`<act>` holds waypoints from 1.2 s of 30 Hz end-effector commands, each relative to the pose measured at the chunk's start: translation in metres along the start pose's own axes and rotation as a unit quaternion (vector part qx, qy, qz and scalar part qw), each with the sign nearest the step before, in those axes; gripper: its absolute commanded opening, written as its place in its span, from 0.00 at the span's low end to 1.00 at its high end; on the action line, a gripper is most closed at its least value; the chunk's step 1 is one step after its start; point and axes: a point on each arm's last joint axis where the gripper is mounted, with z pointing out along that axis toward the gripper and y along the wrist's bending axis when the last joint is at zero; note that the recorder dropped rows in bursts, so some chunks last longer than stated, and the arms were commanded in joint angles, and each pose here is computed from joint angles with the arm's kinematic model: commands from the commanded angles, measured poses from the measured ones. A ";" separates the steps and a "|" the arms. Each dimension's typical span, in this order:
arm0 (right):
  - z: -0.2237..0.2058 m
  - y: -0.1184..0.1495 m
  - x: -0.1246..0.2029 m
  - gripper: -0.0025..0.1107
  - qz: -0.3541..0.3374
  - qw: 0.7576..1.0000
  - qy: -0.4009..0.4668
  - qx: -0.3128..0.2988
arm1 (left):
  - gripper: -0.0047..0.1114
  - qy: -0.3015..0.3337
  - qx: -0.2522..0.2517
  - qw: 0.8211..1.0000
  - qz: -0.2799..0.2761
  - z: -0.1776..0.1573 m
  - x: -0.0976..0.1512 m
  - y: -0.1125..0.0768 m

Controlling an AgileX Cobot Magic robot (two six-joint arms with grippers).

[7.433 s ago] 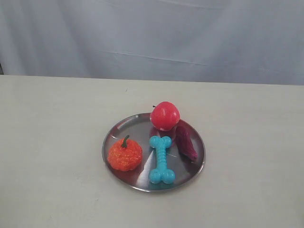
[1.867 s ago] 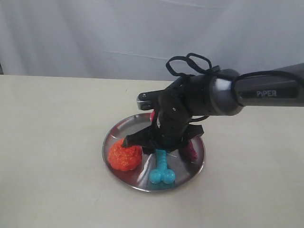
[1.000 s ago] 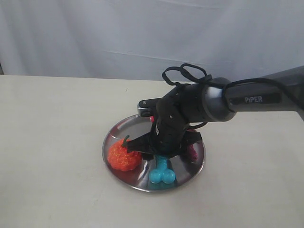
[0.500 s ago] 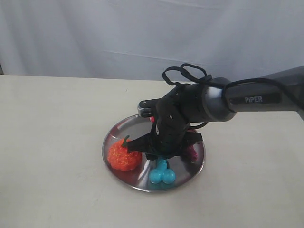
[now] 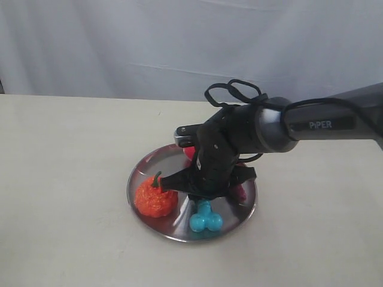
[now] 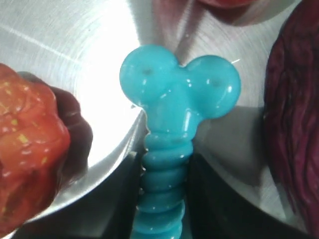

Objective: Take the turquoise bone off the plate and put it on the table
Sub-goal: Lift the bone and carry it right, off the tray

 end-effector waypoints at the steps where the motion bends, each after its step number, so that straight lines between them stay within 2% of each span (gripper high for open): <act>1: -0.024 -0.001 -0.007 0.02 0.007 1.000 -0.020 -0.006 | 0.04 -0.001 0.002 1.000 0.000 0.000 0.000 0.000; 11: -0.112 -0.009 -0.018 0.02 0.023 0.995 -0.087 -0.033 | 0.04 -0.001 0.002 1.000 0.000 0.000 0.000 0.000; 14: -0.141 -0.018 -0.018 0.02 0.015 0.994 -0.108 -0.020 | 0.04 -0.001 0.002 1.000 0.000 0.000 0.000 0.000; 17: -0.162 -0.034 -0.017 0.02 0.014 0.993 -0.115 0.011 | 0.04 -0.001 0.002 1.000 0.000 0.000 0.000 0.000; 21: -0.177 -0.071 -0.016 0.02 0.033 0.994 -0.092 0.055 | 0.04 -0.001 0.002 1.000 0.000 0.000 0.000 0.000; 25: -0.179 -0.103 -0.016 0.02 0.042 0.993 -0.059 0.091 | 0.04 -0.001 0.002 1.000 0.000 0.000 0.000 0.000; 29: -0.165 -0.120 -0.015 0.02 0.050 0.992 -0.065 0.093 | 0.04 -0.001 0.002 1.000 0.000 0.000 0.000 0.000; 36: -0.109 -0.143 0.001 0.02 0.062 0.993 -0.053 0.086 | 0.04 -0.001 0.002 1.000 0.000 0.000 0.000 0.000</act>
